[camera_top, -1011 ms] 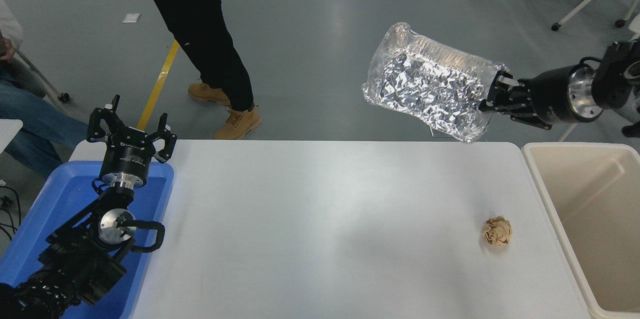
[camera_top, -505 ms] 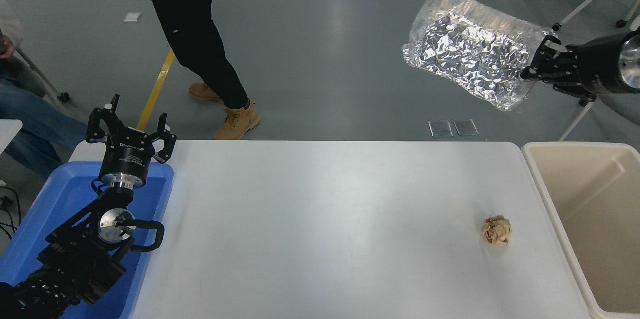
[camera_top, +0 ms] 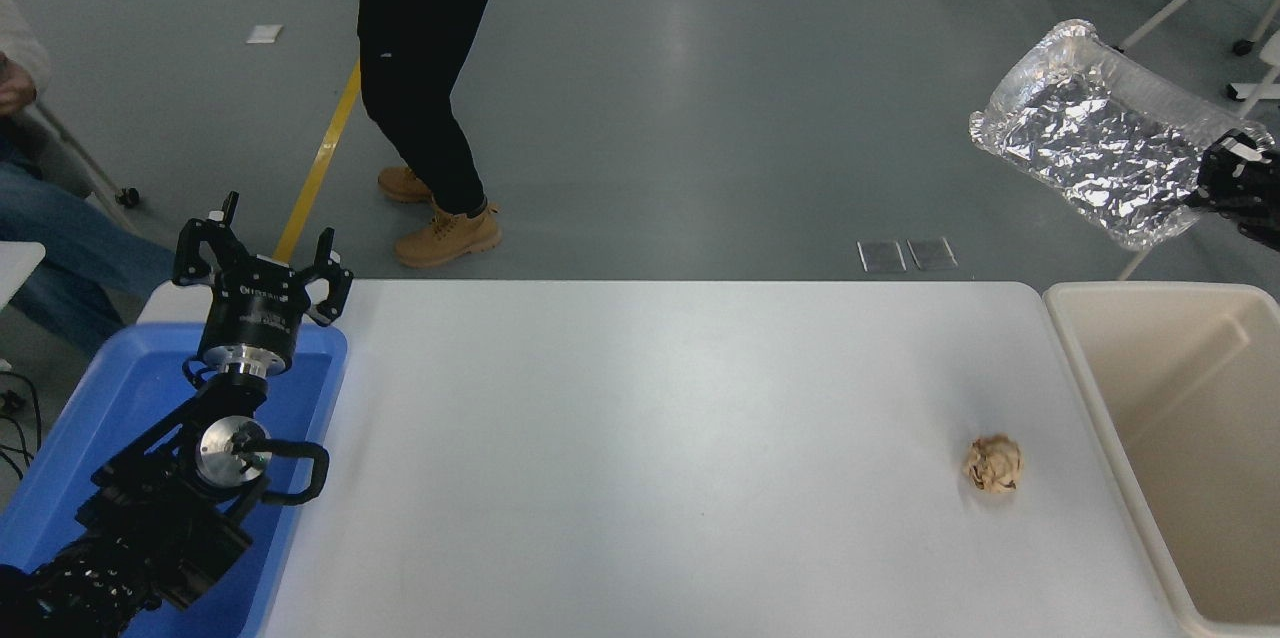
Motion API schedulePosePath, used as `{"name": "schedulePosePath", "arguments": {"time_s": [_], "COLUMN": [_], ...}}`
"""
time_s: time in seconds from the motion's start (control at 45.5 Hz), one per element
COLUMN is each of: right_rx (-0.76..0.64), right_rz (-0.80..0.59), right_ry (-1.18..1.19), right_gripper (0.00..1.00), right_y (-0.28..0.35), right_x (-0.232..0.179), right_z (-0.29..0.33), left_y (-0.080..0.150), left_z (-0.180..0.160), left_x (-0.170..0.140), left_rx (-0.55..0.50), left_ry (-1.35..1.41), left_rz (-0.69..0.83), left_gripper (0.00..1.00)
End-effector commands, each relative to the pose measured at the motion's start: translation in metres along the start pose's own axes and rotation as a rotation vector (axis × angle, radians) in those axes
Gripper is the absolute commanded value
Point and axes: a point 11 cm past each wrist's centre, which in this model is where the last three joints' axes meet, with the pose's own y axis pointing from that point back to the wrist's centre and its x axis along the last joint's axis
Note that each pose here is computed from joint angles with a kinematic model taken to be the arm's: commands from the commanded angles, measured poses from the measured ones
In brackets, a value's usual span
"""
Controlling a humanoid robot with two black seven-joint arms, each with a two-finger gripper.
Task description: Pick up foil plate and place in dustbin
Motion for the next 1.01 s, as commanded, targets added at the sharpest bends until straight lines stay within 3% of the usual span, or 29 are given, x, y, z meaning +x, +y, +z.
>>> {"name": "schedulePosePath", "arguments": {"time_s": [0.0,0.879,0.901,0.967,0.989], "right_rx": [-0.13,-0.341,-0.347,-0.352,-0.351], "right_rz": [0.113,0.139,0.14,0.143,0.144], "right_ry": [-0.057,-0.157,-0.155,-0.158,-0.16], "right_gripper": [0.0,0.0,0.07,0.45,0.51], "right_y": [-0.023,-0.036,-0.035,-0.035,-0.035], "right_x": [-0.001,-0.058,-0.058,-0.058,-0.059], "right_z": [0.074,0.2,0.201,0.203,0.203], "left_y": [0.0,0.0,0.0,0.0,0.0], "left_z": [0.0,0.0,0.0,0.0,0.0], "left_x": [0.0,0.0,0.0,0.0,0.0], "left_rx": [0.0,-0.001,0.0,-0.001,-0.001], "left_ry": [-0.001,0.0,0.0,0.001,0.001], "left_rz": [0.001,0.001,-0.001,0.0,0.0], "left_gripper": [0.99,0.99,0.99,0.99,0.99]}}
